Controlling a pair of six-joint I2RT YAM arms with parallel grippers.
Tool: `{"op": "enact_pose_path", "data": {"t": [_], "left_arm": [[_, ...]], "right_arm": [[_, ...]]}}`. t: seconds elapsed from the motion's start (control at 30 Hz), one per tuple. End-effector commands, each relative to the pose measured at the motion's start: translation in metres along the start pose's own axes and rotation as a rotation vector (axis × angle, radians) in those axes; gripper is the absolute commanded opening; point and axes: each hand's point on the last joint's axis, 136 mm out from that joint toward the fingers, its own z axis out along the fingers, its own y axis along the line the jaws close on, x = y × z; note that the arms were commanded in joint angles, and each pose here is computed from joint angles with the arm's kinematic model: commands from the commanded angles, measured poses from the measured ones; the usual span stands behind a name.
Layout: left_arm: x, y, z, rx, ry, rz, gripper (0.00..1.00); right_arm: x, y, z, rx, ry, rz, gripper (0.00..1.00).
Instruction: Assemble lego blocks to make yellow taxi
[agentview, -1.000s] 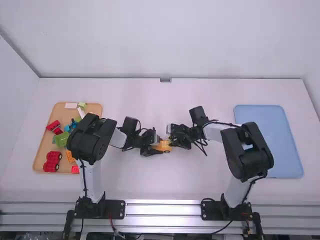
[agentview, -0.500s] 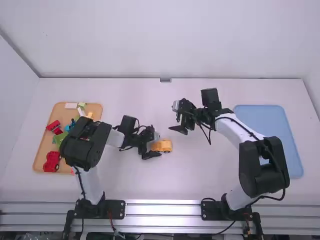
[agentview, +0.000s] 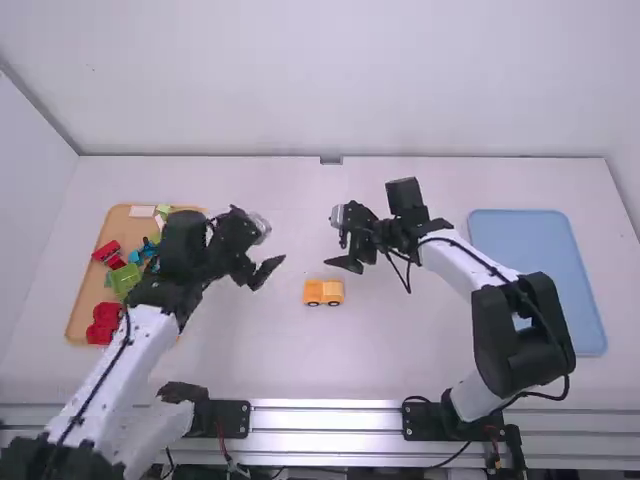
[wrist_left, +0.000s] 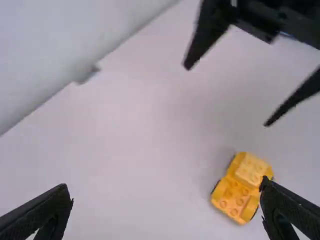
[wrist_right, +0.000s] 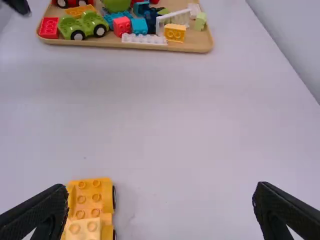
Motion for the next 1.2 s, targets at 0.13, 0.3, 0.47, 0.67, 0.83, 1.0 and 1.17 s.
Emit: {"op": "enact_pose_path", "data": {"t": [0.13,0.3,0.47,0.67,0.83,1.0,1.17], "left_arm": [[0.013,0.067,-0.053,-0.513,0.034,-0.386,0.99],[0.025,0.088,-0.084,-0.73,-0.005,-0.605,0.99],[0.041,0.101,-0.106,-0.893,0.005,-0.684,0.99],[0.04,0.106,-0.131,-0.992,0.046,-0.671,0.99],[0.033,0.112,-0.164,-1.117,0.059,-0.725,0.99],[0.031,0.119,-0.191,-1.249,0.057,-0.754,0.99],[0.025,0.136,-0.203,-1.267,0.074,-0.771,0.99]], "right_arm": [[-0.05,-0.016,0.009,0.042,-0.114,-0.027,0.99],[-0.081,-0.005,0.023,-0.004,-0.145,-0.001,0.99],[-0.082,0.011,0.043,-0.041,-0.127,-0.048,0.99],[-0.1,0.007,0.043,-0.038,-0.155,-0.028,0.99],[-0.11,0.003,0.042,-0.033,-0.169,-0.013,0.99],[-0.107,-0.003,0.045,0.015,-0.14,-0.017,0.99],[-0.101,-0.013,0.044,0.066,-0.11,-0.012,0.99]]}}
